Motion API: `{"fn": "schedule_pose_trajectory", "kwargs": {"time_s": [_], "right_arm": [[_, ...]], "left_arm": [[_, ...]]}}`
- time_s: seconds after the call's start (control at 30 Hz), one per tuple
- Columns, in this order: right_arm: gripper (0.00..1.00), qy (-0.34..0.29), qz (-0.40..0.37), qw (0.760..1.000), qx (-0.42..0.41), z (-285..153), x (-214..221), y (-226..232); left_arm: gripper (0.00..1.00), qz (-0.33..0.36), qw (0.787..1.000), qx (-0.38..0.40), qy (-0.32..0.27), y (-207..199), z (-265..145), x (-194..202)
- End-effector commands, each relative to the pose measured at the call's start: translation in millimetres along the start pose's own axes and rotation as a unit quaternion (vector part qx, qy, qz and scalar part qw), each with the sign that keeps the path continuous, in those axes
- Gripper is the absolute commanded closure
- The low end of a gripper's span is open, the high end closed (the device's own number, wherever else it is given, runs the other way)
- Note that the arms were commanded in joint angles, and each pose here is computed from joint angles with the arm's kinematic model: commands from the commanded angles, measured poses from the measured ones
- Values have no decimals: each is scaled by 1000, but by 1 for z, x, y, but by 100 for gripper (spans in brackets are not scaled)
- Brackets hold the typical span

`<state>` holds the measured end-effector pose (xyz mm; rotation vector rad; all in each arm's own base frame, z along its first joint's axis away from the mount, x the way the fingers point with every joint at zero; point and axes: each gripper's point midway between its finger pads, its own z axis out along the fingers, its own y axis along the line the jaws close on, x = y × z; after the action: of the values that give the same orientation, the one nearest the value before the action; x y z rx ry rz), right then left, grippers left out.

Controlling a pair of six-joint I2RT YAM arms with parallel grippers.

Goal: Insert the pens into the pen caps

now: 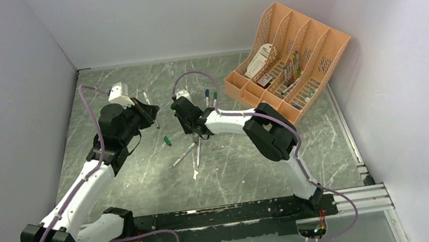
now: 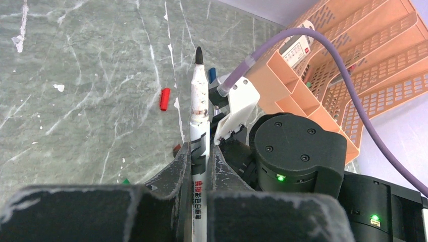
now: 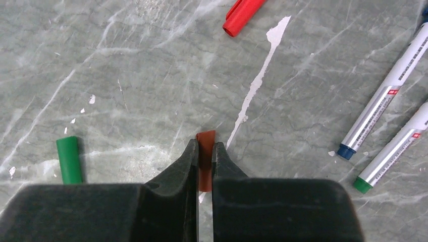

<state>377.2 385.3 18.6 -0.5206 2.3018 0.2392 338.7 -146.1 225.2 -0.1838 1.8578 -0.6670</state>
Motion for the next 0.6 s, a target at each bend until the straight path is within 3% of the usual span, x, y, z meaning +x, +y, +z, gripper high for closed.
{"fn": "schedule_pose_trajectory", "kwargs": {"time_s": [0.0,0.13,0.23,0.4,0.57], "right_arm": [[100,24,19,999,-28,-11,14,-1],[100,-65,86,990,-86,-57,-37,-8],[100,-164,140,967,-134,-109,-84,-28],[100,-317,220,885,-259,-208,-127,-61],[100,-436,258,805,-309,-287,-142,-94]], "left_arm": [[93,5,1000,24,-4,-8,-1,-4],[93,7,990,139,4,-43,-2,6],[93,-20,971,240,11,-72,-7,16],[93,-64,927,370,-1,-120,-23,24],[93,-68,882,467,5,-178,-39,40]]}}
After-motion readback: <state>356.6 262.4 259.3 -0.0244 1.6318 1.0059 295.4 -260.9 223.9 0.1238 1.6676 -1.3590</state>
